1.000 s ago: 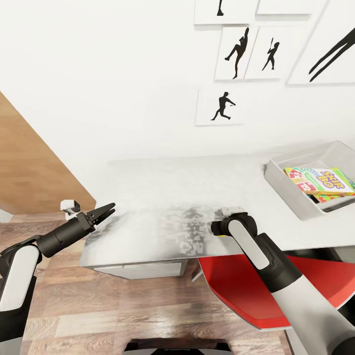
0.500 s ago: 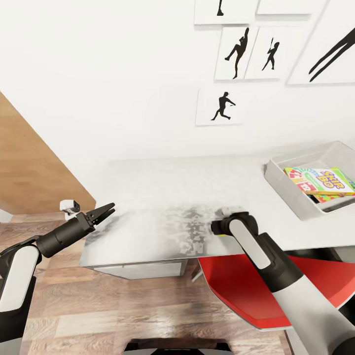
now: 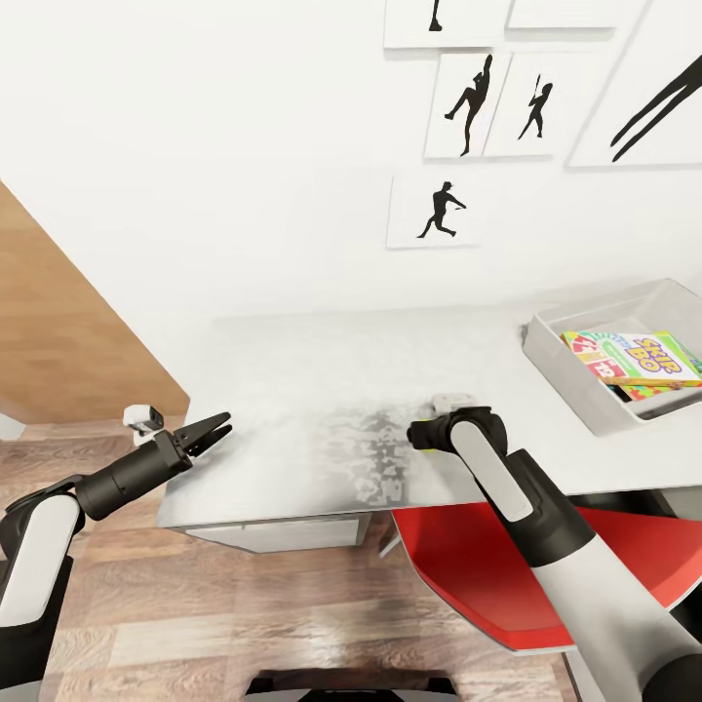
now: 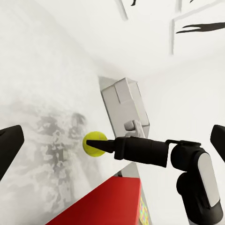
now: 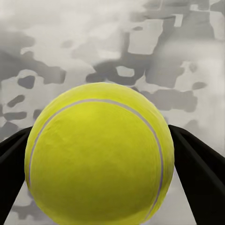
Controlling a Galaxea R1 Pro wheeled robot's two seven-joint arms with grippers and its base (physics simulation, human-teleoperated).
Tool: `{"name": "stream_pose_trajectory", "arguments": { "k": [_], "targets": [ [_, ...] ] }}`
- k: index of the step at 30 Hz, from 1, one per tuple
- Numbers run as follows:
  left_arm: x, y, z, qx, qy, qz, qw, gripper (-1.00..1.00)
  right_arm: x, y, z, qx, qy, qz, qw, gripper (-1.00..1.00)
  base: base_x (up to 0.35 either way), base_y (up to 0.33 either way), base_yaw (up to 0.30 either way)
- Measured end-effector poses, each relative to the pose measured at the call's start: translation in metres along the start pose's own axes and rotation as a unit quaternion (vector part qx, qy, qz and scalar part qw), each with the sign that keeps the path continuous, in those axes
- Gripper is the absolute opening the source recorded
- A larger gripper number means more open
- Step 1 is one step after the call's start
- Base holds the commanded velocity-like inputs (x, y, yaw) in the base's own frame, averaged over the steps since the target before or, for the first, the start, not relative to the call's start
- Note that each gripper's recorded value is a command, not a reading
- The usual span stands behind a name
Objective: Put all the toys in the child's room - the three board games (two on the bed and one on the table), the two jigsaw puzzles on the table, and the tennis ball on the table - inside the toy box on the table in the child's room.
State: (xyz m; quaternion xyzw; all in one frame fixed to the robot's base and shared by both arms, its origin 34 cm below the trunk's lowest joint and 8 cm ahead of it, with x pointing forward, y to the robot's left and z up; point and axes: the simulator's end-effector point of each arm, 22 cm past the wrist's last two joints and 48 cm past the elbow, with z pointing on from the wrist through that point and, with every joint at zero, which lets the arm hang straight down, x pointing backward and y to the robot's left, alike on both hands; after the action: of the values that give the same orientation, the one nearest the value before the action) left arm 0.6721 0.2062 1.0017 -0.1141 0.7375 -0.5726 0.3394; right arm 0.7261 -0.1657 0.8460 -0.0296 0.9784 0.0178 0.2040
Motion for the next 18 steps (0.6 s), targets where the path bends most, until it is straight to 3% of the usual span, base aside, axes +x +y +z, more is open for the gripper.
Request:
{"name": "stream_pose_trajectory", "arguments": {
  "k": [18],
  "targets": [
    [0.0000,0.0000,0.0000,0.000,0.000,0.000,1.0000,1.00,0.0000,0.0000,0.0000,0.000,0.000,0.000,1.0000,-1.00,0.000,0.000,0.000]
  ]
}}
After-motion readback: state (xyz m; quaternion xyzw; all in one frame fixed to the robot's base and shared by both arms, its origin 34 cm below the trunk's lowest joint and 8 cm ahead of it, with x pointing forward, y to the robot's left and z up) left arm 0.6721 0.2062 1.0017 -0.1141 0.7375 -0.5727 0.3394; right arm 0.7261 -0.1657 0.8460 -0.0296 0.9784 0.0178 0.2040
